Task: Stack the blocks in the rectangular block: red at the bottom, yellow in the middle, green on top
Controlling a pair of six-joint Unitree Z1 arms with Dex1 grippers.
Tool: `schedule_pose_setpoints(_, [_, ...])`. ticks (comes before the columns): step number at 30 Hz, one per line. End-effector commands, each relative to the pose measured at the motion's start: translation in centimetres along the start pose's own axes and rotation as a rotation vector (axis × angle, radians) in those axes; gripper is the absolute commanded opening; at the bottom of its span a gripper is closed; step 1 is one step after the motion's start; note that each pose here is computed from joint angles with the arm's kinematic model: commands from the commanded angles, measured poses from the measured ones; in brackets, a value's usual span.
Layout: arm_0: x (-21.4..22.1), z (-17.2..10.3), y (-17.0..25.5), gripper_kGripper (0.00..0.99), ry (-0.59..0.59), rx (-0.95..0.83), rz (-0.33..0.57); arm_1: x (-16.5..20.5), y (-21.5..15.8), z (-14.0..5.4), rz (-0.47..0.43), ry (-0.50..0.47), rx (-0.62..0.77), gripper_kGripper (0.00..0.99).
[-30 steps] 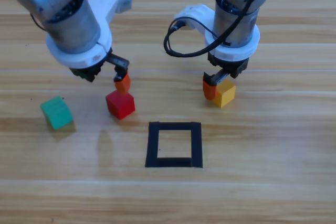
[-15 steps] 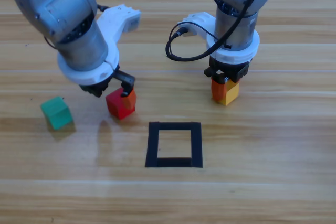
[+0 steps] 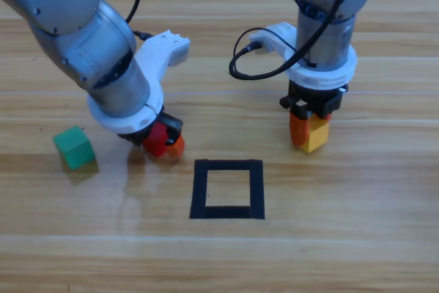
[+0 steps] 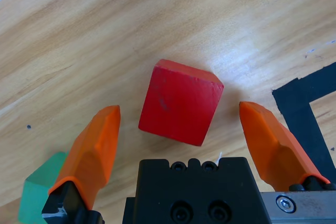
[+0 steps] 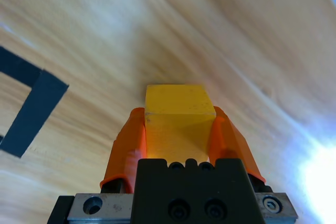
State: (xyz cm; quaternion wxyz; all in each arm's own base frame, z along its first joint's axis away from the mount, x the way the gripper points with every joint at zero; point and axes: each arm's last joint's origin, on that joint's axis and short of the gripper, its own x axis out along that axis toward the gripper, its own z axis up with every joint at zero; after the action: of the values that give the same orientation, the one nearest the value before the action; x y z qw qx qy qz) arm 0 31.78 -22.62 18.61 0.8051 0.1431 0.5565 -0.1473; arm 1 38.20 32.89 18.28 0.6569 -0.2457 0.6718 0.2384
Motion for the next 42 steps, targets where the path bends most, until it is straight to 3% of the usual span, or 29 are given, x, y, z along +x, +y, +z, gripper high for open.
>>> schedule_pose_setpoints(1, [2.9, -0.9, -1.0, 0.959, 0.052, 0.033, 0.0, -8.2, -2.0, -4.5, 0.026, -0.13, 0.084, 0.0])
schedule_pose_setpoints(4, [3.3, -0.9, -1.0, 0.957, 0.05, 0.031, 0.0, -8.7, -1.6, -7.9, 0.024, -0.184, 0.122, 0.0])
schedule_pose_setpoints(6, [3.4, -0.9, -1.0, 0.933, 0.047, 0.03, -0.001, -9.0, -0.6, -9.4, -0.02, -0.2, 0.136, 0.0])
schedule_pose_setpoints(8, [3.4, -0.8, -1.0, 0.887, 0.046, 0.03, -0.001, -9.3, -0.6, -10.8, -0.009, -0.205, 0.208, 0.0])
schedule_pose_setpoints(13, [3.5, -1.1, -1.0, 0.746, 0.056, 0.028, -0.004, -9.8, -0.9, -11.9, -0.056, -0.222, 0.412, 0.0])
schedule_pose_setpoints(19, [2.3, -1.3, -0.4, 0.465, 0.044, 0.007, -0.018, -10.6, -0.7, -12.8, 0.005, -0.217, 0.448, 0.0])
schedule_pose_setpoints(24, [-0.2, -1.5, 0.1, 0.132, 0.009, -0.081, -0.014, -10.6, -0.4, -12.9, 0.05, -0.205, 0.446, 0.0])
schedule_pose_setpoints(33, [-5.0, -2.5, -0.5, 0.075, -0.026, -0.332, -0.022, -10.4, -0.3, -12.8, 0.068, -0.196, 0.439, 0.0])
schedule_pose_setpoints(36, [-5.4, -2.3, -1.8, 0.005, -0.012, -0.38, -0.012, -10.5, -0.3, -12.9, 0.067, -0.198, 0.438, 0.0])
schedule_pose_setpoints(42, [-5.2, -2.3, -5.0, 0.0, 0.002, -0.442, -0.021, -10.5, -0.3, -12.9, 0.067, -0.196, 0.441, 0.0])
